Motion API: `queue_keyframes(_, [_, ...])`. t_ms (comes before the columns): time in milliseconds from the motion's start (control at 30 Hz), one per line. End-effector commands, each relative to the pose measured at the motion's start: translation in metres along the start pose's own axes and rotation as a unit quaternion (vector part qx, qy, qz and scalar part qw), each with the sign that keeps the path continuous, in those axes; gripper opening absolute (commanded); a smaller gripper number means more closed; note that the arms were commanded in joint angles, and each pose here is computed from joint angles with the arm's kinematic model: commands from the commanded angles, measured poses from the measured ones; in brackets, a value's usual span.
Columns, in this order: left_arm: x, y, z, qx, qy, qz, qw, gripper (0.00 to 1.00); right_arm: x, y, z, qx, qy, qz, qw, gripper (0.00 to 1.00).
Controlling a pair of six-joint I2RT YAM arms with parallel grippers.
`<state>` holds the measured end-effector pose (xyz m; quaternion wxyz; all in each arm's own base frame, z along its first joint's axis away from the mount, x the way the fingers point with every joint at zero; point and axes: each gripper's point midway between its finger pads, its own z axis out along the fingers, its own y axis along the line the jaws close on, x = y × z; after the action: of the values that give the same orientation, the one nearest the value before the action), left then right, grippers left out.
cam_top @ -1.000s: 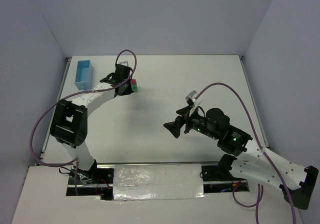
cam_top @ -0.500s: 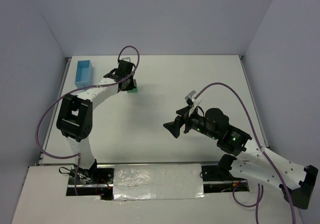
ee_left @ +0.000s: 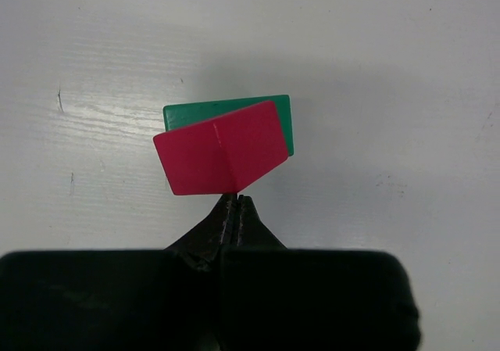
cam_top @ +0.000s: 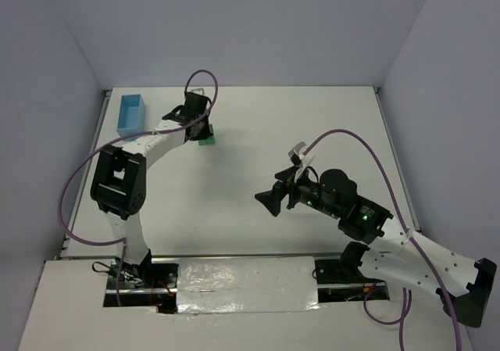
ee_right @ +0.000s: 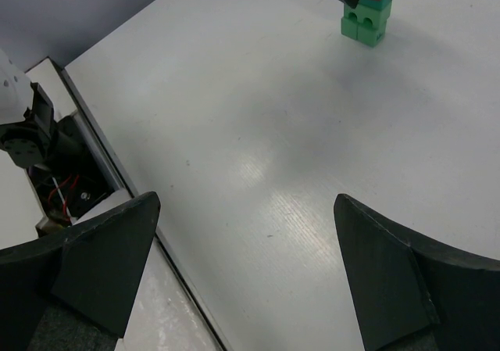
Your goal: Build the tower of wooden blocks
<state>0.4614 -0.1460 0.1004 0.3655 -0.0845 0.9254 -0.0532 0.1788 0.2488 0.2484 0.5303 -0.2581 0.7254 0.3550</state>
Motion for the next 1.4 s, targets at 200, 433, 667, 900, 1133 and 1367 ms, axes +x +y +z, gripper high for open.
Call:
queue_keyframes(200, [-0.015, -0.002, 0.005, 0.004, -0.011, 0.012, 1.000, 0.00, -0.006, 0.002, 0.001, -0.005, -0.013, 0.001, 1.000, 1.00])
queue_keyframes(433, [-0.018, -0.004, 0.002, 0.013, -0.014, 0.011, 1.000, 0.00, -0.005, 0.003, 0.001, -0.006, -0.010, 0.001, 1.000, 1.00])
queue_keyframes(667, [-0.021, -0.003, -0.001, 0.012, -0.015, 0.014, 1.000, 0.00, -0.005, 0.004, 0.002, -0.010, -0.009, 0.001, 1.000, 1.00])
queue_keyframes(900, [-0.023, -0.003, 0.000, 0.015, -0.012, 0.014, 1.000, 0.00, -0.004, 0.005, 0.001, -0.012, -0.009, 0.001, 1.000, 1.00])
queue_keyframes(1133, [-0.023, -0.006, -0.003, 0.027, -0.012, 0.011, 1.000, 0.00, -0.004, 0.005, 0.002, -0.013, -0.008, 0.001, 1.000, 1.00])
queue_keyframes(1367, [-0.012, -0.015, -0.015, 0.066, -0.006, 0.012, 0.998, 0.00, -0.004, 0.006, 0.002, -0.017, -0.007, 0.001, 1.000, 1.00])
